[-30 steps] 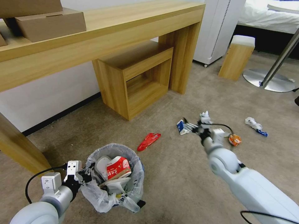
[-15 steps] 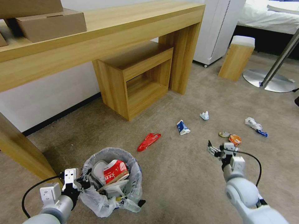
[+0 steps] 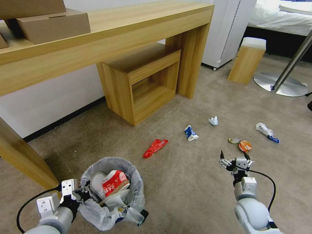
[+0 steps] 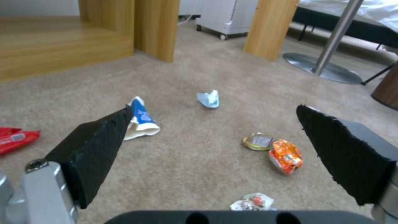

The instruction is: Pick up the trash bin and place the garbage on the floor into it.

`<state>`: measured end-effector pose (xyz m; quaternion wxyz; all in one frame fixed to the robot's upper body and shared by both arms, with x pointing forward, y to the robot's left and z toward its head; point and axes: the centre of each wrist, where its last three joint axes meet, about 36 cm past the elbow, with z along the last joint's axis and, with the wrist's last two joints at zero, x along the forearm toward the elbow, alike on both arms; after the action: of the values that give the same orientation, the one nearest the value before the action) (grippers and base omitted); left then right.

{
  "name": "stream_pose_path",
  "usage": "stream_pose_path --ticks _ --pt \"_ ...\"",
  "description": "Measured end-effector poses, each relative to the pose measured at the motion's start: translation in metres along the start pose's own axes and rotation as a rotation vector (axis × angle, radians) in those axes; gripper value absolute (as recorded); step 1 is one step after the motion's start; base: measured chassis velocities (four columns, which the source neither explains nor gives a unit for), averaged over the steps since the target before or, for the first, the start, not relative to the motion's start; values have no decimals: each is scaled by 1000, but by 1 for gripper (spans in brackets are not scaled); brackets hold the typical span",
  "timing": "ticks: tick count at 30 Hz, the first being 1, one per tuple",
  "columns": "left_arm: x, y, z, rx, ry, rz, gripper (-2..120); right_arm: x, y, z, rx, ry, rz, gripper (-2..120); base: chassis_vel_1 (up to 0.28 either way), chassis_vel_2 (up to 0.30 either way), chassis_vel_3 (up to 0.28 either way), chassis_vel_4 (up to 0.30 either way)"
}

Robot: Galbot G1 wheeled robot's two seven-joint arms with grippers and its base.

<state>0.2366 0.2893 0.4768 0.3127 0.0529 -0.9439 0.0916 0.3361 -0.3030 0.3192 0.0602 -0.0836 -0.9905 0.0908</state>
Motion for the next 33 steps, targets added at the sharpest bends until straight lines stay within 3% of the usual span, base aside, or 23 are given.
stream_pose_path --ticks 9,17,33 --pt "5 -6 1 44 -6 -19 0 10 7 14 5 16 -3 100 0 0 0 0" --pt "3 -11 8 83 -6 -20 0 12 19 9 -79 32 78 100 0 0 0 0" --pt "1 -18 6 186 -19 -29 0 -1 -12 31 89 -139 14 100 0 0 0 0"
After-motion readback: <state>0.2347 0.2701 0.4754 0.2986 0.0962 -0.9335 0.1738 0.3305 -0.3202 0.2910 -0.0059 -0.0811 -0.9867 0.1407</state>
